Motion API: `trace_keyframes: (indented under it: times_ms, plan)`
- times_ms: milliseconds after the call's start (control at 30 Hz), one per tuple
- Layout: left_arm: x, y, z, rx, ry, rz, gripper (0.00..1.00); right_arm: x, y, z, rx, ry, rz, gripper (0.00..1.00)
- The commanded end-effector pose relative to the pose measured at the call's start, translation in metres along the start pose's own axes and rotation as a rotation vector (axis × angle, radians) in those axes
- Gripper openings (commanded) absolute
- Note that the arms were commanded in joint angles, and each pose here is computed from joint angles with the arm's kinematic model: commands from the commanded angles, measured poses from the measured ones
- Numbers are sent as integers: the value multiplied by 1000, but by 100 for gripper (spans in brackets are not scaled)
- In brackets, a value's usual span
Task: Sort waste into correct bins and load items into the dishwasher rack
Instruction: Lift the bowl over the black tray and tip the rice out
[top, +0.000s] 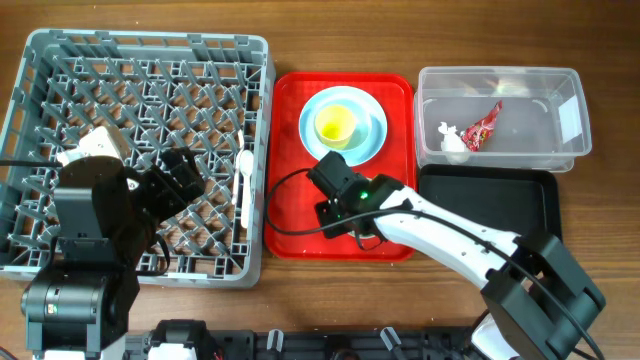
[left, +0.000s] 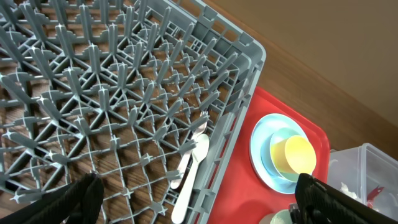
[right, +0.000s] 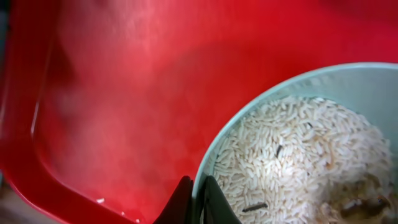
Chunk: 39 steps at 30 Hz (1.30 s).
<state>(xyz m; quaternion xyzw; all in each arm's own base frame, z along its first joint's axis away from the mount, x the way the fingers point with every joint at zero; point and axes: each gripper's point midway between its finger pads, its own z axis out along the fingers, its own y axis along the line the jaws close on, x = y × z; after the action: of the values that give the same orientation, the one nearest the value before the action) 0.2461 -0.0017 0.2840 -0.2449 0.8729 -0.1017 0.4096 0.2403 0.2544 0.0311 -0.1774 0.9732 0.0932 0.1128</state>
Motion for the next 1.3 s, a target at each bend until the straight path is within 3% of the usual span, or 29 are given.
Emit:
trace_keyframes:
  times_ms: [0, 633, 867, 1067, 1267]
  plan:
    - [-5, -2, -4, 8, -16, -15, 100, -4, 2, 1, 0, -4, -26, 4]
    - [-5, -2, -4, 9, -15, -15, 100, -39, -38, -96, 274, -152, 8, 4]
    - [-5, -2, -4, 8, -16, -15, 100, -25, -95, -141, 570, -238, 182, 4]
    - [-5, -2, -4, 9, -15, -15, 100, -17, -103, -146, 493, -205, 277, 4]
    - [-5, -2, -4, 8, -16, -15, 100, -9, -146, -160, 479, -168, 433, 4]
